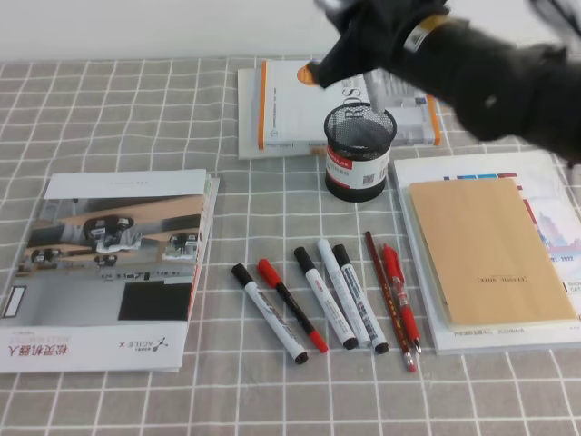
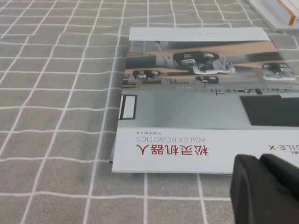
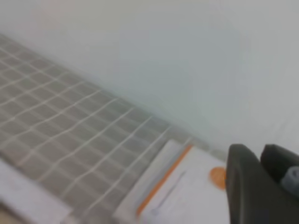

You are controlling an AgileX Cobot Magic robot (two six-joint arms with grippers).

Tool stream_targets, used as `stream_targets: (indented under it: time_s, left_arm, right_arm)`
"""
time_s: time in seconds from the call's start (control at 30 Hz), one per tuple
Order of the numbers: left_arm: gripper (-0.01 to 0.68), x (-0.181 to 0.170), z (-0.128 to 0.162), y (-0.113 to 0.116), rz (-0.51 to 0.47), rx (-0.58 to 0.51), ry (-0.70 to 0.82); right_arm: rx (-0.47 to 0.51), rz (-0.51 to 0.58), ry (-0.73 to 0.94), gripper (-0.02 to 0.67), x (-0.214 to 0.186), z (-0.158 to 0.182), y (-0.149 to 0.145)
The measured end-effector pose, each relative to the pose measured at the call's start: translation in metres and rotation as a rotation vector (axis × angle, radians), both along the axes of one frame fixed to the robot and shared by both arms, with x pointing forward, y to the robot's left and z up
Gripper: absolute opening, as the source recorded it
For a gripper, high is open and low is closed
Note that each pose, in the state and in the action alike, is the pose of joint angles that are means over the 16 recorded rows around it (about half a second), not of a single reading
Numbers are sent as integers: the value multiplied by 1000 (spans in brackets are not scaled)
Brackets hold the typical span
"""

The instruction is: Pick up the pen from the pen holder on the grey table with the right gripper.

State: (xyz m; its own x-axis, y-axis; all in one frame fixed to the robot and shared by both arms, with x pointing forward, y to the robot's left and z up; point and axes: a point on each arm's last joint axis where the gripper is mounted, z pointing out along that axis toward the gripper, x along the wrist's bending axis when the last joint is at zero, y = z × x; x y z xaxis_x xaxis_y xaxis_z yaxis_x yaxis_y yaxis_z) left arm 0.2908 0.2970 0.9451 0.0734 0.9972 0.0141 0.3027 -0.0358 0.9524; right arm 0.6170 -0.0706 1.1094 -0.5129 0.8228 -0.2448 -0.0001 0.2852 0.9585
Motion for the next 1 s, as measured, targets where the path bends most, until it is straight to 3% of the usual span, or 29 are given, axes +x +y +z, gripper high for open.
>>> stream_targets:
  time_s: [0.2, 0.4, 0.7, 1.0]
  left_arm:
    - [-5, 0, 0, 0, 0, 0, 0]
    - [-5, 0, 0, 0, 0, 0, 0]
    - [-5, 0, 0, 0, 0, 0, 0]
    - [-5, 0, 0, 0, 0, 0, 0]
  right_arm:
    - [68, 47, 164, 14, -30, 31, -10]
    - [114, 134, 415, 14, -55, 34, -10]
    - [73, 230, 772, 13, -66, -10, 15]
    - [-26, 262, 940, 13, -57, -60, 46]
